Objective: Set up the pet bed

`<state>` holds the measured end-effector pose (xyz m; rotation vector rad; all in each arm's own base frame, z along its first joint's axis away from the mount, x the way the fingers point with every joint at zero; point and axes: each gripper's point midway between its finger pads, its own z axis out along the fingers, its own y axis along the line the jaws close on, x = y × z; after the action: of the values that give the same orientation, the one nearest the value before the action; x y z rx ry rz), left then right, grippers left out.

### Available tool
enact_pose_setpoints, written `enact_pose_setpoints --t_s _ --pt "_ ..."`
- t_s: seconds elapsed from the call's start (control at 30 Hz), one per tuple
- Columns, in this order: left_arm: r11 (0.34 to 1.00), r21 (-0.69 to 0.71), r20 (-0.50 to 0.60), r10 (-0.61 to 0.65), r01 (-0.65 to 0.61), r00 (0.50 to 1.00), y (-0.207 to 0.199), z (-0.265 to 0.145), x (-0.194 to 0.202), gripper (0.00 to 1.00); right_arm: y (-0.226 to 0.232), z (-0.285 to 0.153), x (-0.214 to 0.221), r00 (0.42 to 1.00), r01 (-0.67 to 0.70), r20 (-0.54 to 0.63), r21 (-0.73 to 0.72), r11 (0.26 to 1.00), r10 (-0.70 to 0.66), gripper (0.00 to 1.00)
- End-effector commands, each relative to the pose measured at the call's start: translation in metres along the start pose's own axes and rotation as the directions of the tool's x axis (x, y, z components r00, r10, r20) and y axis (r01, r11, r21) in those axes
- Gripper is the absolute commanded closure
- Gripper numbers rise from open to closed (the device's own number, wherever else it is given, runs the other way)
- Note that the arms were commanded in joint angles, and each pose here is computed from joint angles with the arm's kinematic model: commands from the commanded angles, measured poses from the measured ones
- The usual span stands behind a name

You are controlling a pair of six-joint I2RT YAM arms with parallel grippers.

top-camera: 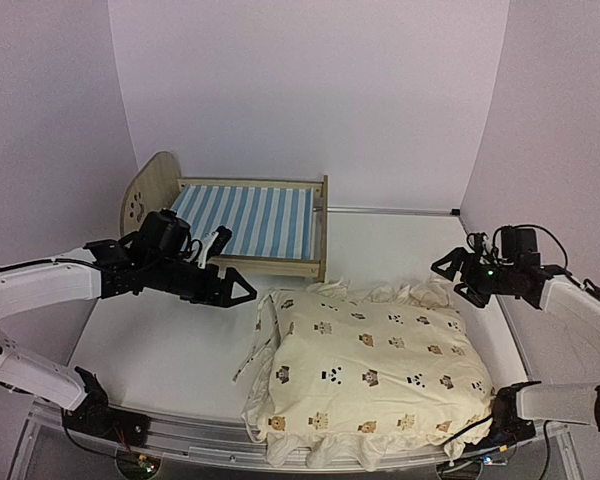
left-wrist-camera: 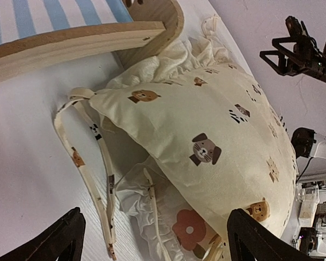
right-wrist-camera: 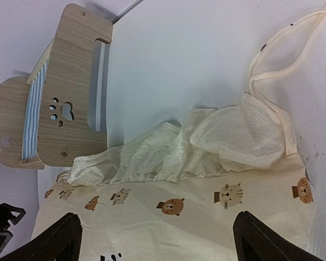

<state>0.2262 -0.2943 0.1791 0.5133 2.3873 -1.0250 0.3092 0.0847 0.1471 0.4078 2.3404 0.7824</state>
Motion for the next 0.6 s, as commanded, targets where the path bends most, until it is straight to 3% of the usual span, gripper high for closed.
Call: enact_pose_setpoints --t_s 0.0,0.4,0.57 --pt "0.997 0.07 0.044 0.038 -0.041 0.998 -0.035 0.014 -0.016 0.08 -0.019 -0.008 0.006 1.0 -0.028 0.0 0.103 0.994 0.028 0.02" --pt "0.977 0.198 -0.131 0.101 -0.074 0.986 -0.101 0.095 0.031 0.02 -0.053 -0.003 0.061 0.956 -0.076 -0.257 0.258 0.963 0.145 0.02" --pt "0.974 0.218 -0.183 0.108 -0.067 0.977 -0.114 0.122 0.048 0.11 -0.054 -0.004 0.066 0.952 -0.067 -0.274 0.257 0.964 0.139 0.02"
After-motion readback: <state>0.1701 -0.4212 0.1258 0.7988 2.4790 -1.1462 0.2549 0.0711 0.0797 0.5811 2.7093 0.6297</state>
